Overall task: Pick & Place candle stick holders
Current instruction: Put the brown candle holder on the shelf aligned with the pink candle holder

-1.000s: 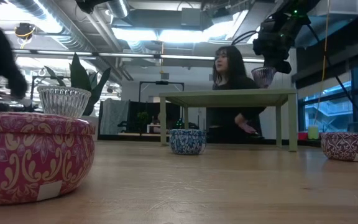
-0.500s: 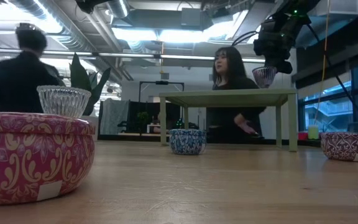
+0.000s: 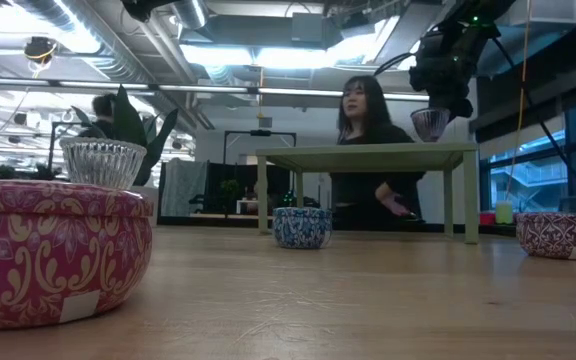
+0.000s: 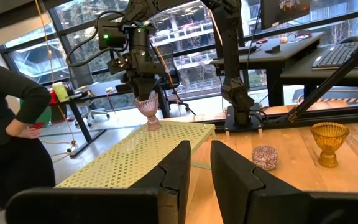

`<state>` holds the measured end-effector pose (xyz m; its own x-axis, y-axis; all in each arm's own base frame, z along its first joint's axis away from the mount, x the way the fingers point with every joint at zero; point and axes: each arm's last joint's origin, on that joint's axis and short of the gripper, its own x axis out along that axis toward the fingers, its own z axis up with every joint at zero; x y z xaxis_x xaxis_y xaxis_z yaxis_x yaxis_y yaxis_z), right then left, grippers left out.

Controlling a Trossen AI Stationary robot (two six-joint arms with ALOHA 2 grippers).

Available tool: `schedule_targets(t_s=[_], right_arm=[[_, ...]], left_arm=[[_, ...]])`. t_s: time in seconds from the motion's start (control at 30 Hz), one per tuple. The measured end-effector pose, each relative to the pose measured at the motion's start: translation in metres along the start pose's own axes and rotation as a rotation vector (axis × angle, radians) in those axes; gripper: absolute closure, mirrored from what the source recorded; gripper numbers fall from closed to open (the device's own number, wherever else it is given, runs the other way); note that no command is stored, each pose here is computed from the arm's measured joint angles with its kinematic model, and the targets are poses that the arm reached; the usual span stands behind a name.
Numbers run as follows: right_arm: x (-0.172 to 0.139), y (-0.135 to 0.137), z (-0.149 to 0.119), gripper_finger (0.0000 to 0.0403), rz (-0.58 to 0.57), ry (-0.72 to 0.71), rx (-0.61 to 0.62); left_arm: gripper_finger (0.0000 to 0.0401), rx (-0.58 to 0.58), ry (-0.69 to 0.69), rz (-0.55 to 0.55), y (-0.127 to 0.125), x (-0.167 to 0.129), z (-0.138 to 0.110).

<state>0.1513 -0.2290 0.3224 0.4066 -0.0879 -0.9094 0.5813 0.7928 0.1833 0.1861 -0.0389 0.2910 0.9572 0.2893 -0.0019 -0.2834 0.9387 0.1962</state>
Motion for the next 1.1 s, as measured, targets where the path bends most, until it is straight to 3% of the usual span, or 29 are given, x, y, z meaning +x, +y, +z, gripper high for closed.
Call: schedule_targets(t_s=[0.83, 1.1], right_arm=[[-0.001, 0.003, -0.002, 0.0240, 0.039, 0.011, -0.019], [-0.016, 0.010, 0.003, 0.0240, 0.027, -0.024, -0.041]], left_arm=[[0.0343, 0.000, 0.000, 0.000, 0.000, 0.000, 0.000], [0.0343, 0.000, 0.000, 0.000, 0.000, 0.000, 0.000]])
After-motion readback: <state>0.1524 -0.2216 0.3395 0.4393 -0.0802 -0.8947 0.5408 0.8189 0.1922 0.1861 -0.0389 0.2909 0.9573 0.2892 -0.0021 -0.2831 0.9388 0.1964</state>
